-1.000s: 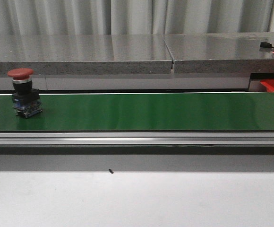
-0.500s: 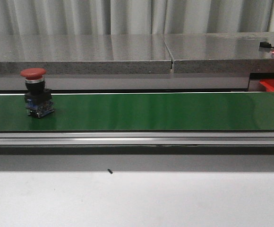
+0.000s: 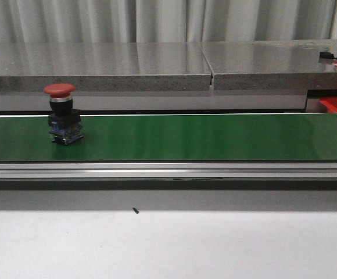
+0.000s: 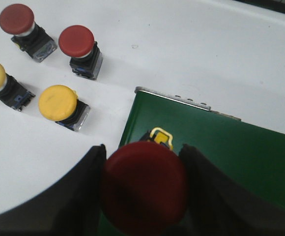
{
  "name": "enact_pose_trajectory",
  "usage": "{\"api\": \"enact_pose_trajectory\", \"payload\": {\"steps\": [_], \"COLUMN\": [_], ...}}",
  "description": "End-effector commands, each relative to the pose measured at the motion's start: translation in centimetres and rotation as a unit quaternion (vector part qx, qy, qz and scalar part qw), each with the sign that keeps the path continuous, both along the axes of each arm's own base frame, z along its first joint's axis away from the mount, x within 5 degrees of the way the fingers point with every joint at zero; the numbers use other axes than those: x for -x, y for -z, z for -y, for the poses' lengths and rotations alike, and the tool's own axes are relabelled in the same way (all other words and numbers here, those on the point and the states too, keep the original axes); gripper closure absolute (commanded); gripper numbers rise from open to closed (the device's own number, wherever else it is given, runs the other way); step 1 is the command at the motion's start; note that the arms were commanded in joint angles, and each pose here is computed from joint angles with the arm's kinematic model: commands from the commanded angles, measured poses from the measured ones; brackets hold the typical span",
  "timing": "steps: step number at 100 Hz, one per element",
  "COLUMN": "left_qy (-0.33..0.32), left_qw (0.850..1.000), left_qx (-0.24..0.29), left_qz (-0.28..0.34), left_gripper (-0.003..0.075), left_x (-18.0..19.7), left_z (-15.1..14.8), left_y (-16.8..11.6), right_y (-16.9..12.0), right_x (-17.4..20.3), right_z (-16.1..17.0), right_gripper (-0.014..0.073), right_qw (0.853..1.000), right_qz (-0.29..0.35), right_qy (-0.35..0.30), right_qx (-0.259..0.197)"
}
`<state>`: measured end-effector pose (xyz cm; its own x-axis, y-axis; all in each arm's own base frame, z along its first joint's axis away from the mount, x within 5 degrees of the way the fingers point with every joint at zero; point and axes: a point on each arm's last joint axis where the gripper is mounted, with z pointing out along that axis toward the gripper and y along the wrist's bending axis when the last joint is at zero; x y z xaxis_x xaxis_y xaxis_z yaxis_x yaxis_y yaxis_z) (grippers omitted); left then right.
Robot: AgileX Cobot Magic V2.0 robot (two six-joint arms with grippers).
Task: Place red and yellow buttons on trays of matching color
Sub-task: 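Place the second red button on the belt with the left gripper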
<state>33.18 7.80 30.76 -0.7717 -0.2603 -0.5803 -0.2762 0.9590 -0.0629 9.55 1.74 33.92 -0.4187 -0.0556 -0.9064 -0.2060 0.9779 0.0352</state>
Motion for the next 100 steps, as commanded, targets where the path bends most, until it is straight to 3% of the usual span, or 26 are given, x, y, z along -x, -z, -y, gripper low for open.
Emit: {"api": "enact_pose_trajectory", "payload": {"steps": [1,44,92,100], "left_qy": [0.000,-0.001,-0.001,0.000], "left_qw": [0.999,1.000,1.000,1.000], "left_qx": [0.000,0.012,0.015,0.015], "left_qz": [0.043,0.001,-0.012,-0.015], "left_gripper": [0.0640,0.0638,0.0633,0.0598], "left_x": [-0.4,-1.9,-2.1,-2.1], "left_z": [0.3,-0.1,-0.1,-0.1], "left_y": [-1.5,1.7,2.5,2.5], "right_y": [-1.3,-1.3,-1.3,-1.3], "right_x": [-0.2,-0.2,-0.2,-0.2], "right_z": [0.1,0.1,0.1,0.1], "right_gripper": [0.0662,0.0662,0.0662,0.0662], "right_qw": [0.999,0.999,0.999,0.999], "right_qz": [0.038,0.038,0.038,0.038], "right_qy": [0.010,0.010,0.010,0.010], "right_qx": [-0.012,-0.012,-0.012,-0.012]}}
